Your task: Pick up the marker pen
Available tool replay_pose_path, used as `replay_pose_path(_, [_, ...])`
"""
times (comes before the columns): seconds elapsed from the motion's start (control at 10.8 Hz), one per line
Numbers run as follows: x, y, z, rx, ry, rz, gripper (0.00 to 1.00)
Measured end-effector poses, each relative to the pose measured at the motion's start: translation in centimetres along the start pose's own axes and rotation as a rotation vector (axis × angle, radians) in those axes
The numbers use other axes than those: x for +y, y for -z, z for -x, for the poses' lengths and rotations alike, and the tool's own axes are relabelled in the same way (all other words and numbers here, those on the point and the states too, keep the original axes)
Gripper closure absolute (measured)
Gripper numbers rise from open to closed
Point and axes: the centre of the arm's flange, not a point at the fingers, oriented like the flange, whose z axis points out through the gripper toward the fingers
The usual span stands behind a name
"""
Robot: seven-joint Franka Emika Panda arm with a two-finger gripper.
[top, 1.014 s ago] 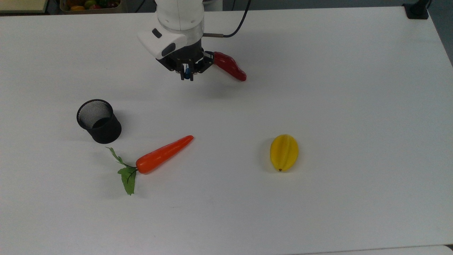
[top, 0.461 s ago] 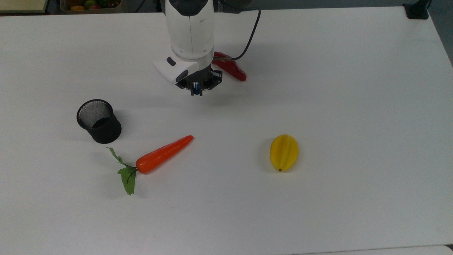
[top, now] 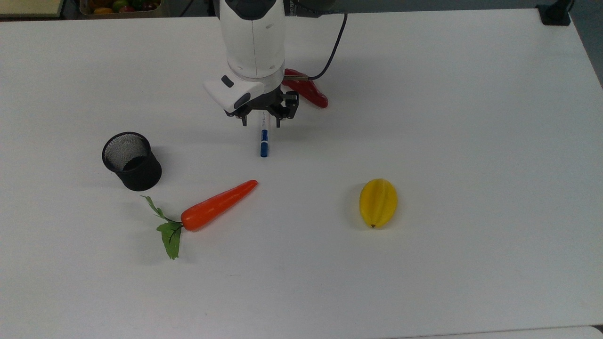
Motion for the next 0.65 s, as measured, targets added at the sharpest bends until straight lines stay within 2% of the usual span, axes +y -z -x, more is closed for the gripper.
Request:
replay_pose_path(0.18, [0.0,0.2,0.0,0.003,0.000,0.000,0.01])
replay_pose_path(0.46, [0.2,1.7,0.0,0.031,0.003,0.011,0.00])
replay_pose_path(0.65, [0.7,5.2,0.9,0.056,-0.002,0.020,0.00])
